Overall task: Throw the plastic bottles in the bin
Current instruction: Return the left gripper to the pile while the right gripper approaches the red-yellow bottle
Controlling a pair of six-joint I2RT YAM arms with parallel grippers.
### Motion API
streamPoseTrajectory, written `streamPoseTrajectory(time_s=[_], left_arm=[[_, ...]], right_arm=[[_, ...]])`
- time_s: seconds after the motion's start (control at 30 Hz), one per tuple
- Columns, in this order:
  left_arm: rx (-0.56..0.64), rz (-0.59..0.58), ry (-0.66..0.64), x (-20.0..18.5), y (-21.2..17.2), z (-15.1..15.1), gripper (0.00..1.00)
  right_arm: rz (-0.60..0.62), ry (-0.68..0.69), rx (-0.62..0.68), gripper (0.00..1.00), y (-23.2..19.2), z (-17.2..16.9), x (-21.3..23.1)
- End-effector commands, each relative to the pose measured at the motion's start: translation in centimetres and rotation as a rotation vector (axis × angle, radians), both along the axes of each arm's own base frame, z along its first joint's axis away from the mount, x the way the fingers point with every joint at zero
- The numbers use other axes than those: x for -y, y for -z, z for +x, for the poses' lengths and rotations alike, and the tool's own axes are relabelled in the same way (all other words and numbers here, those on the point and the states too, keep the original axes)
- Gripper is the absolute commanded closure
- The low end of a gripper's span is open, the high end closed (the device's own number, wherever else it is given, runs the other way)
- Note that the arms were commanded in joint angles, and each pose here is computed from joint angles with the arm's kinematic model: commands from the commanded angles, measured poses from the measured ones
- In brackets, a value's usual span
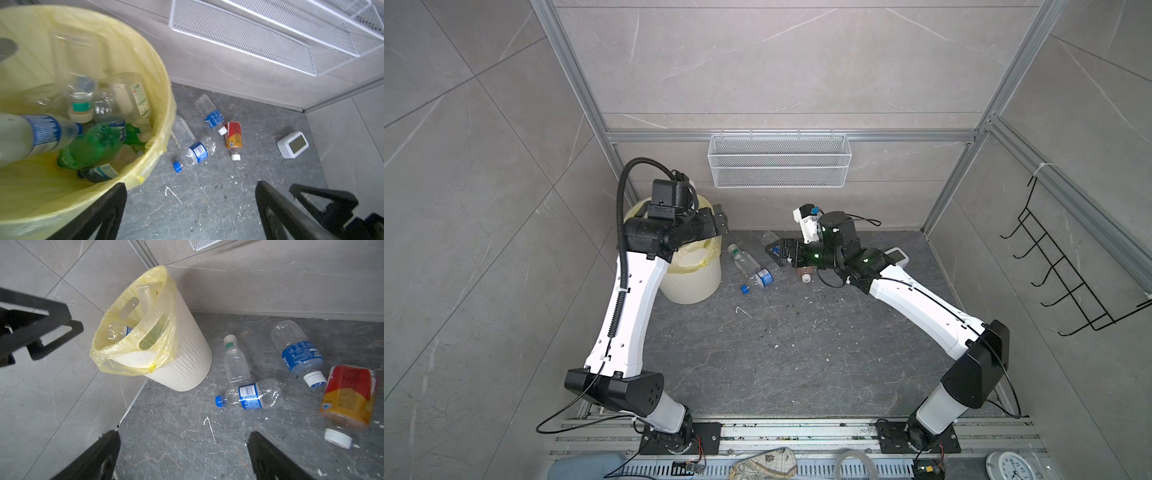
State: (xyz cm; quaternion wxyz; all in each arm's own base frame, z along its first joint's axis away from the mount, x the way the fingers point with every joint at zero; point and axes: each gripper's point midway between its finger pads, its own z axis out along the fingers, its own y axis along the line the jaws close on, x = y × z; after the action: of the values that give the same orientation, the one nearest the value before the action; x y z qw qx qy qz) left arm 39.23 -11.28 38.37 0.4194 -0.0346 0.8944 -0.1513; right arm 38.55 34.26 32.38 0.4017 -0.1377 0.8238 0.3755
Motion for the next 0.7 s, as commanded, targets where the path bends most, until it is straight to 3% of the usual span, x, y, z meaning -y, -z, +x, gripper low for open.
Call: streamPoseTrajectory(time_s=[0.0,0.47,0.67], left_arm=[[0.069,-0.005,0.050,2.4,-0.9,-0.6,0.00],[0.076,0.013,0.254,10.8,4.8,-2.1,0.00],[0.073,-0.001,0.273,11.9,8.8,-1.3,0.00]], right_arm=[[-0.005,0.074,-0.004,0.01,0.1,0.5,2.4],[-0.113,0.259,-0.099,0.01,6.9,2.6,9.1],[-0.150,0.349,-0.169,0.01,10.8,4.0,11.4]])
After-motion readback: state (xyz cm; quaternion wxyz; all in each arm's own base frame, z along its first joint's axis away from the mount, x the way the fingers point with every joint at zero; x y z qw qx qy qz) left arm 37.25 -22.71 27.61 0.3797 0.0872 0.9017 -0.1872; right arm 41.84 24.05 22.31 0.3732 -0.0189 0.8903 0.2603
